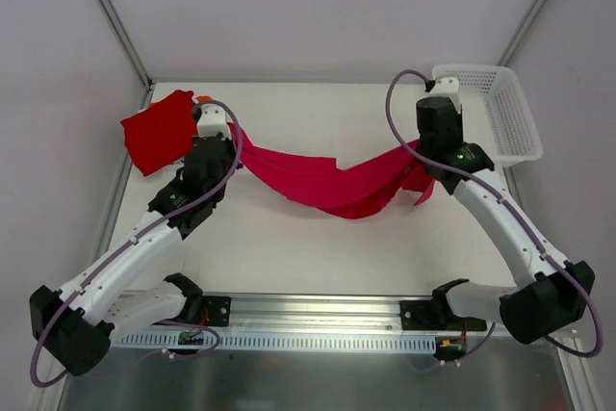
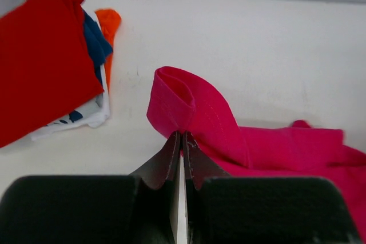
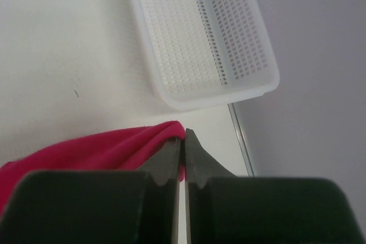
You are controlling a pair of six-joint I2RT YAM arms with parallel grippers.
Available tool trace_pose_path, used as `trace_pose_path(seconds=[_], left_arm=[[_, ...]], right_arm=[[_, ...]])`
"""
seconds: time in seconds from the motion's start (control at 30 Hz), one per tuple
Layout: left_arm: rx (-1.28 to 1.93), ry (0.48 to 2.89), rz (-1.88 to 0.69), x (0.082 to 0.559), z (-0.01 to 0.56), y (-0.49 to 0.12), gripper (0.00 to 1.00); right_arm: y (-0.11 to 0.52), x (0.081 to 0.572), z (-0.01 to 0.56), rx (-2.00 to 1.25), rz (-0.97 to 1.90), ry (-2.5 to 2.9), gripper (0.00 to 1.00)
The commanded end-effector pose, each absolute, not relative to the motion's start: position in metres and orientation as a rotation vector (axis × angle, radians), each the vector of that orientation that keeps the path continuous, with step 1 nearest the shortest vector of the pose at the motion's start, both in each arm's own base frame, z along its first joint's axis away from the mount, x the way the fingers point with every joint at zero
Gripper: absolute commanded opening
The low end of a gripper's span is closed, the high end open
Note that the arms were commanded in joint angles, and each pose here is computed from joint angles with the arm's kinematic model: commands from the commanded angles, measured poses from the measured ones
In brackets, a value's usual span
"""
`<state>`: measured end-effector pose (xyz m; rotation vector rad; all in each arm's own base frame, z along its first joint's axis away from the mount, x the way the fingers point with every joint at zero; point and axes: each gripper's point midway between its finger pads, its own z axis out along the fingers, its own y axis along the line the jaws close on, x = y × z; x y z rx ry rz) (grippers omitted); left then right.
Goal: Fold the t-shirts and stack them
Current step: Flatten out the tshirt
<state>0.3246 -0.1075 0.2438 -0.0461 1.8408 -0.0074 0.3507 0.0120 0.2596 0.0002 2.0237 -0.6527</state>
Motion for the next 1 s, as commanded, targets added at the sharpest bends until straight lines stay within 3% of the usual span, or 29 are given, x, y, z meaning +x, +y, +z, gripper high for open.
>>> trace_pose_path(seconds=[0.0,0.17,0.37,0.43,0.47,0.57,0.83,0.97], left_arm=[[-0.127,1.739,0.043,0.317,0.291,-0.083,0.0],[-0.26,1.723,0.073,0.301,0.288,-0.06,0.0],[-0.297,1.819,0.151,0.295,0.241,-0.052,0.01],[-0.303,1.856,0.163,0.293,0.228,-0.052,0.21],[-0.302,1.872,0.165,0.291,0.222,-0.052,0.58],[-0.307,1.909,0.144,0.286,0.212,-0.054,0.99],[-0.348,1.862,-0.025,0.277,0.246,-0.063,0.99],[-0.217,1.9,-0.117,0.301,0.246,-0.101,0.99]], right_arm=[[-0.001,0.335,0.318,0.125,-0.615,1.902,0.0],[-0.018,0.297,0.311,0.208,-0.599,1.902,0.0],[-0.03,0.262,0.272,0.234,-0.611,1.979,0.0],[-0.031,0.254,0.255,0.221,-0.626,2.034,0.0],[-0.032,0.252,0.249,0.22,-0.63,2.052,0.0],[-0.032,0.241,0.233,0.229,-0.61,2.086,0.0],[-0.031,0.223,0.22,0.264,-0.52,2.095,0.0],[-0.022,0.227,0.215,0.246,-0.48,2.12,0.0]])
